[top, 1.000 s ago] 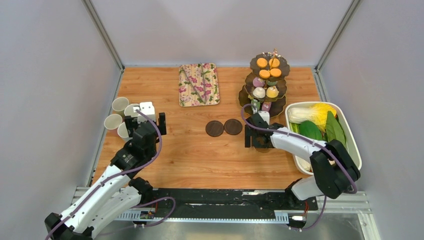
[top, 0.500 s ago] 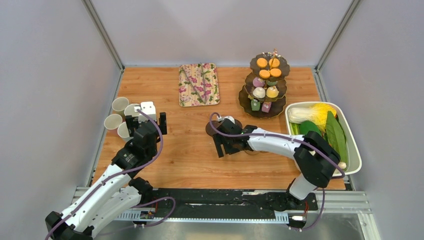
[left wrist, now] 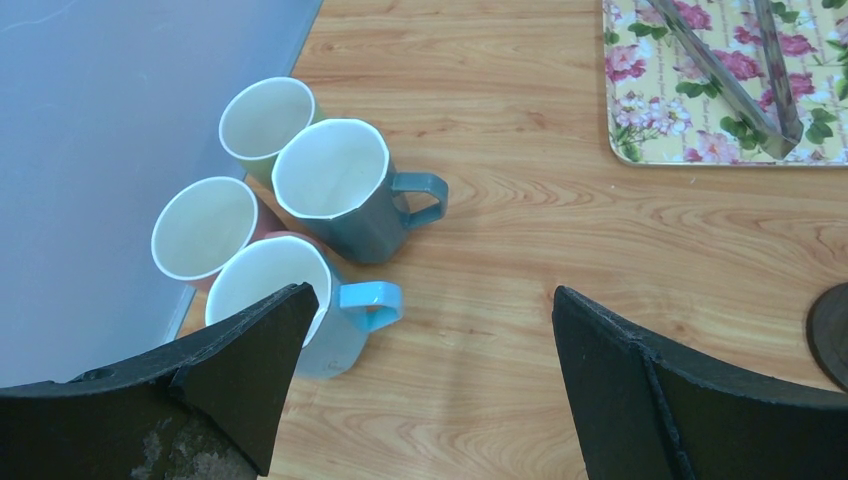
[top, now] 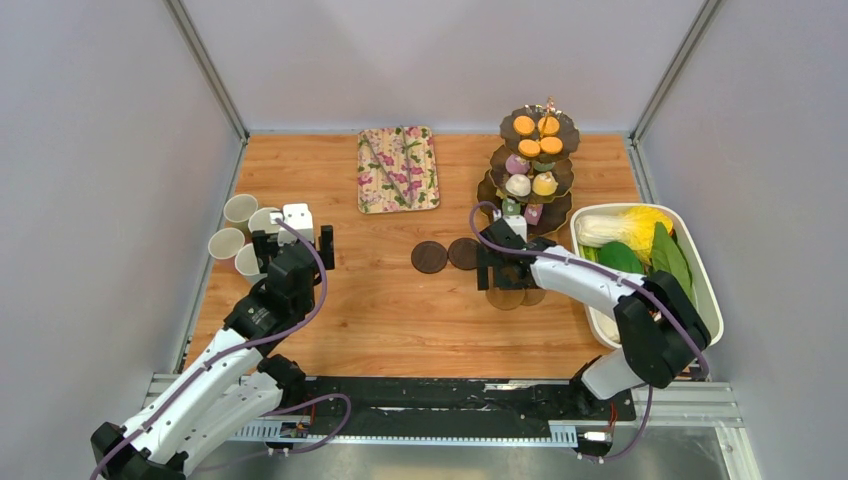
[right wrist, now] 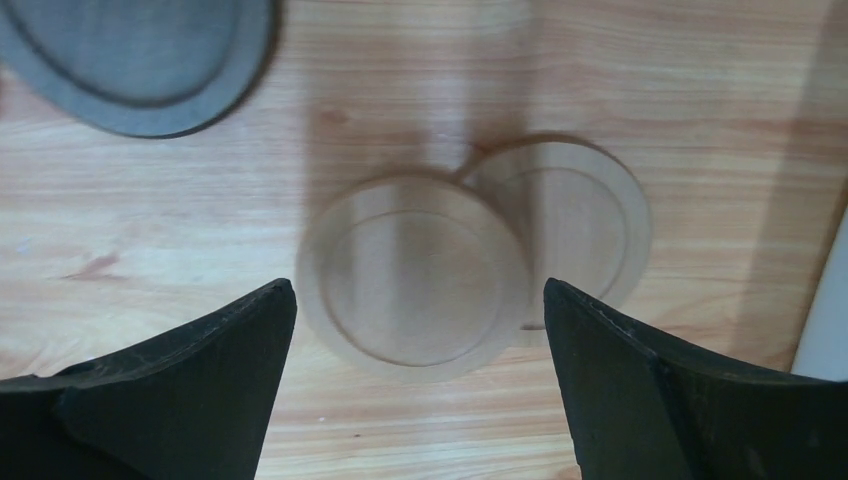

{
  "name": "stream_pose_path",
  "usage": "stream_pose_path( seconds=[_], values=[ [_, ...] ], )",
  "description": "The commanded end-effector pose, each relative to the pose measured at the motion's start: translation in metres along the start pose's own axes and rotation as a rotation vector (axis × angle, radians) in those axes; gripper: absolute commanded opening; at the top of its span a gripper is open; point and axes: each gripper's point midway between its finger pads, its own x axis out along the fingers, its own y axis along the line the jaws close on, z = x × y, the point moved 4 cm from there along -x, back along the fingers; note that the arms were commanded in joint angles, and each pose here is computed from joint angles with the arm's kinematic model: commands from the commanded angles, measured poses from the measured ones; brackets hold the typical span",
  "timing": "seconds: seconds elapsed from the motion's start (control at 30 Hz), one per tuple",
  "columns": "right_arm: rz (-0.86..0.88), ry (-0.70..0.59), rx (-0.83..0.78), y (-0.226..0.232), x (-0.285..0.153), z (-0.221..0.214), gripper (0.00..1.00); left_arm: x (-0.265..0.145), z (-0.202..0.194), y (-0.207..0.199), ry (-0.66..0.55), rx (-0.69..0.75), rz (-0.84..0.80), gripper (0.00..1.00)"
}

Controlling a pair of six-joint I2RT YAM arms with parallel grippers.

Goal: Serve the afternoon tea

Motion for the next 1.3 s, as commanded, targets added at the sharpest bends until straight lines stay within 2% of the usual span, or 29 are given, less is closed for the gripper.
stream_pose_path(
  seconds=[0.0,0.13,0.33,0.4,0.6,0.73,0.87,1.07,1.13,1.27],
  values=[
    [0.002,-0.017,0.044,-0.012,0.001,0.003,0.97,0.001,0.005,-0.003,-0.023,-0.010,-0.012,1.00],
    [0.136,0.026,0.017,0.008,0.006,-0.005,0.92,0.000,0.005,-0.003,-0.023,-0.010,-0.015,1.00],
    [0.447,0.033,-0.098,0.071,-0.016,-0.012,0.76,0.001,0.005,-0.003,-0.023,-0.010,-0.015,1.00],
    [0.438,0.017,-0.133,0.078,-0.020,-0.010,0.75,0.000,0.005,-0.003,-0.024,-0.010,-0.016,1.00],
    [0.192,0.000,-0.083,0.051,-0.005,-0.009,0.79,0.000,0.005,-0.003,-0.023,-0.011,-0.016,1.00],
    [0.126,-0.002,-0.067,0.042,0.001,-0.010,0.79,0.000,0.005,-0.003,-0.023,-0.011,-0.018,1.00],
    [0.132,0.012,-0.083,0.048,0.010,-0.011,0.78,0.000,0.005,-0.004,-0.023,-0.012,-0.022,1.00],
    [0.273,0.084,-0.138,0.075,0.019,-0.021,0.72,0.000,0.006,-0.003,-0.025,-0.014,-0.021,1.00],
    [0.309,0.100,-0.164,0.085,0.018,-0.026,0.67,0.000,0.006,-0.003,-0.026,-0.014,-0.020,1.00],
    [0.332,0.106,-0.184,0.104,0.016,-0.029,0.65,0.000,0.006,-0.003,-0.029,-0.015,-0.019,1.00]
  ],
)
